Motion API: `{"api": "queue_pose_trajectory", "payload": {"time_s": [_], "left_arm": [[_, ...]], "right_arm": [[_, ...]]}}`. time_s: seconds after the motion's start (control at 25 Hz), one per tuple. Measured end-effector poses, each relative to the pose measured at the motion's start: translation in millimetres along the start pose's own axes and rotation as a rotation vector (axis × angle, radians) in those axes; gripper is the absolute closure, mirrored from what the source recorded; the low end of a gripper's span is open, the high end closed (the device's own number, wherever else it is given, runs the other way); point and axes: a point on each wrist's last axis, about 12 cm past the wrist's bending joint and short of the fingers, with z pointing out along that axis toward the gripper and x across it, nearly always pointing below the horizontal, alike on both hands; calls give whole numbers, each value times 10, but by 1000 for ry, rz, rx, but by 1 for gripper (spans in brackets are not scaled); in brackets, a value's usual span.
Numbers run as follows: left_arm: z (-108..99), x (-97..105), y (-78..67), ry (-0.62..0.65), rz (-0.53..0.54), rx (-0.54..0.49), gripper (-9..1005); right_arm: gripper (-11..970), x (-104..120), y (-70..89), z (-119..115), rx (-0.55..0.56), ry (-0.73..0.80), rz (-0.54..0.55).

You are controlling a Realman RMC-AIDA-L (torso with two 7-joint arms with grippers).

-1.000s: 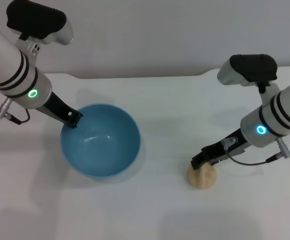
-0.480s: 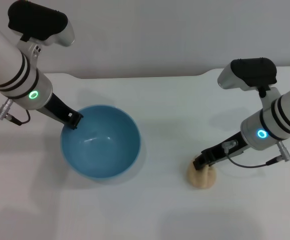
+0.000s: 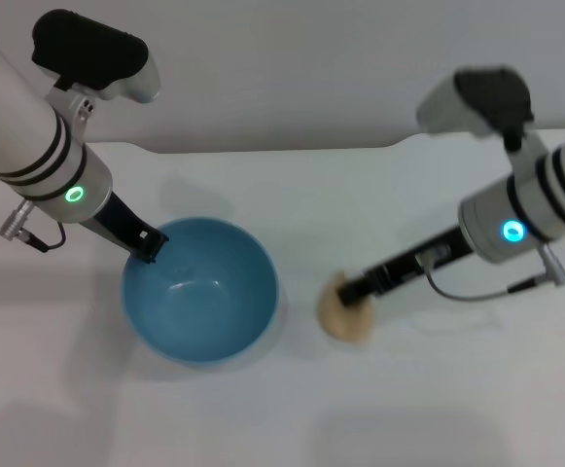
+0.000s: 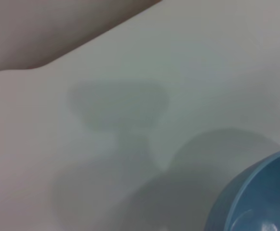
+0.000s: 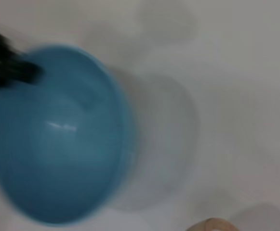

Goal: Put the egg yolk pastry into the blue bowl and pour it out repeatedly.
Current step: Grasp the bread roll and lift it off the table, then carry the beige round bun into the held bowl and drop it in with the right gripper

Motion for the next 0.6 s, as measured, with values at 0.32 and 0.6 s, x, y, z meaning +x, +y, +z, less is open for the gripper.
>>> {"api": "queue_pose_trajectory", "payload": {"time_s": [0.32,0.6], "left_arm": [[18,-20,-77,0,19,4,970],[42,-63,-230,-36,53,65,970]], "right_arm": [[787,-403,430,-252,-180,-181,-212],[839,-546,523,15,-139,-150,-298]]}}
